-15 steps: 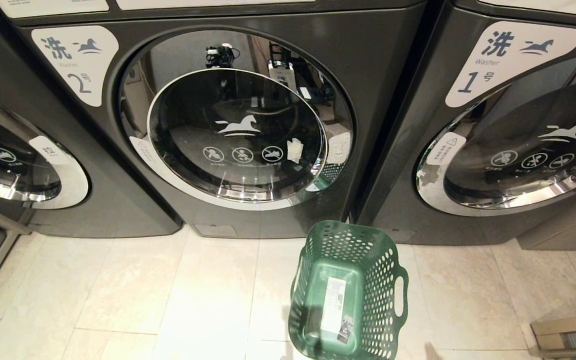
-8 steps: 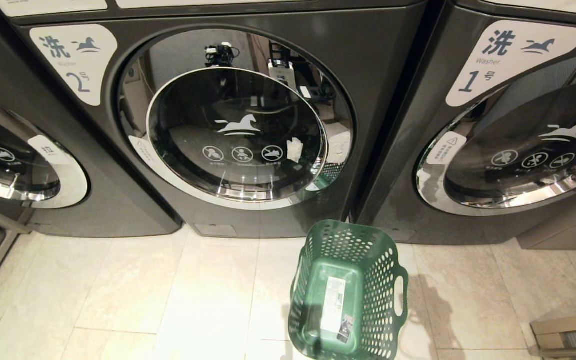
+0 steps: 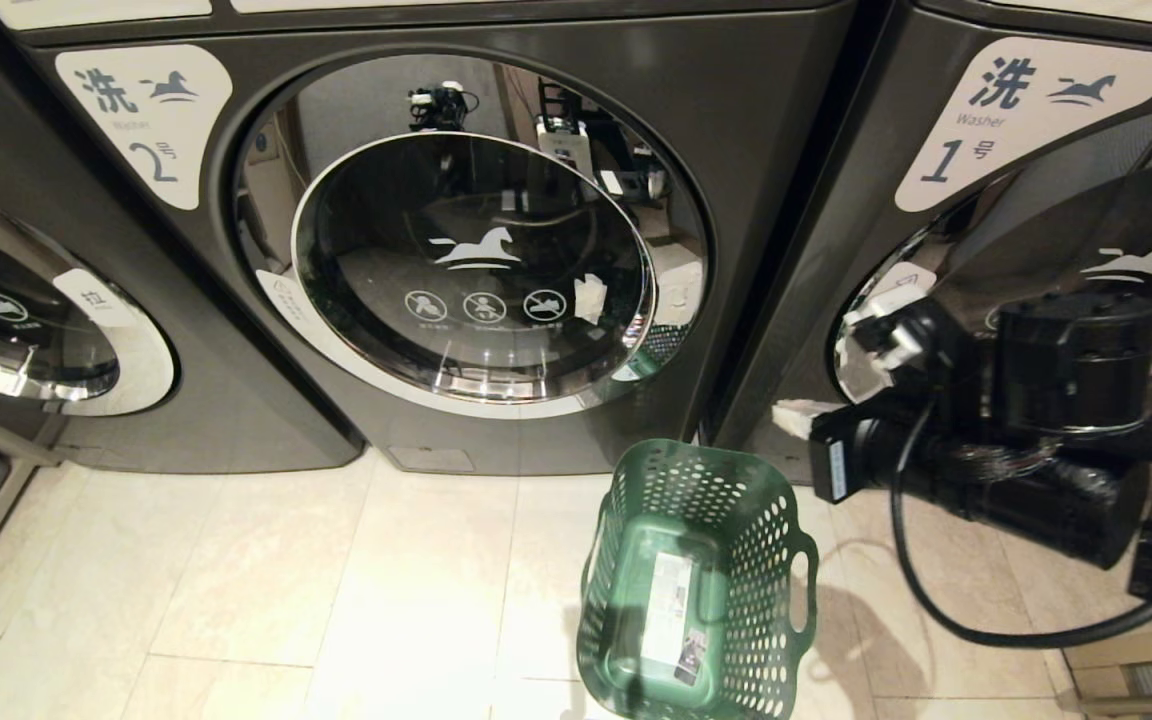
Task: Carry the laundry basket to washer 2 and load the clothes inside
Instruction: Press the washing machine switch
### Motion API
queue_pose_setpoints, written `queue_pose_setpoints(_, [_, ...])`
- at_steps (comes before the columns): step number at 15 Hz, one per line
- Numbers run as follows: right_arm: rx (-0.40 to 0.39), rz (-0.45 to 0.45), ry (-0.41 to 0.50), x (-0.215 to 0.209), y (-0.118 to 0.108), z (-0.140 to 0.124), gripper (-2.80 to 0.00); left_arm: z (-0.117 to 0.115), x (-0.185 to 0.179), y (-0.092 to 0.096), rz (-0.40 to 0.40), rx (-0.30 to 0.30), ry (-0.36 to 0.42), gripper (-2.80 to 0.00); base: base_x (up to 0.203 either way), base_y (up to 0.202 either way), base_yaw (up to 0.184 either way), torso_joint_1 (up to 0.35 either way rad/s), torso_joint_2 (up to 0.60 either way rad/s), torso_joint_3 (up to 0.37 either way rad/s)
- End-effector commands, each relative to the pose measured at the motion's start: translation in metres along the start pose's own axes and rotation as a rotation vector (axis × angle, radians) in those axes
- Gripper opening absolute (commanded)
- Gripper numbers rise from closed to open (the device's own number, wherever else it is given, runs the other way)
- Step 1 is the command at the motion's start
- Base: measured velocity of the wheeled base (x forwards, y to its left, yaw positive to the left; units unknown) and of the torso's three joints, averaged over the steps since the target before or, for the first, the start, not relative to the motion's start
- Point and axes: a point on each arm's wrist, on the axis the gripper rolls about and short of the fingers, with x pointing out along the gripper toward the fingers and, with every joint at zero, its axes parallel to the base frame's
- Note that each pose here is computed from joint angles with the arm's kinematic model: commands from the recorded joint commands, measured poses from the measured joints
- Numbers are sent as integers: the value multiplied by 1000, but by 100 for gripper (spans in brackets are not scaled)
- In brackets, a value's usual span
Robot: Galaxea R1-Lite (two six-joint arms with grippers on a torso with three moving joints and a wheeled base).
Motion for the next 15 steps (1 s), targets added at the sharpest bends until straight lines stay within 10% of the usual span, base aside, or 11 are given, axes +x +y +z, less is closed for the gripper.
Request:
queue_pose_setpoints(1, [-31, -12, 56, 42, 21, -29, -280, 0, 0, 0, 0, -1, 3, -280, 0, 0, 0, 0, 0, 0])
queue_pose_setpoints(6, [-77, -186, -39, 91, 30, -53, -280, 0, 0, 0, 0, -1, 3, -280, 0, 0, 0, 0, 0, 0])
queue_pose_setpoints(15, [-8, -385, -277, 157, 24, -23, -280, 0, 0, 0, 0, -1, 3, -280, 0, 0, 0, 0, 0, 0])
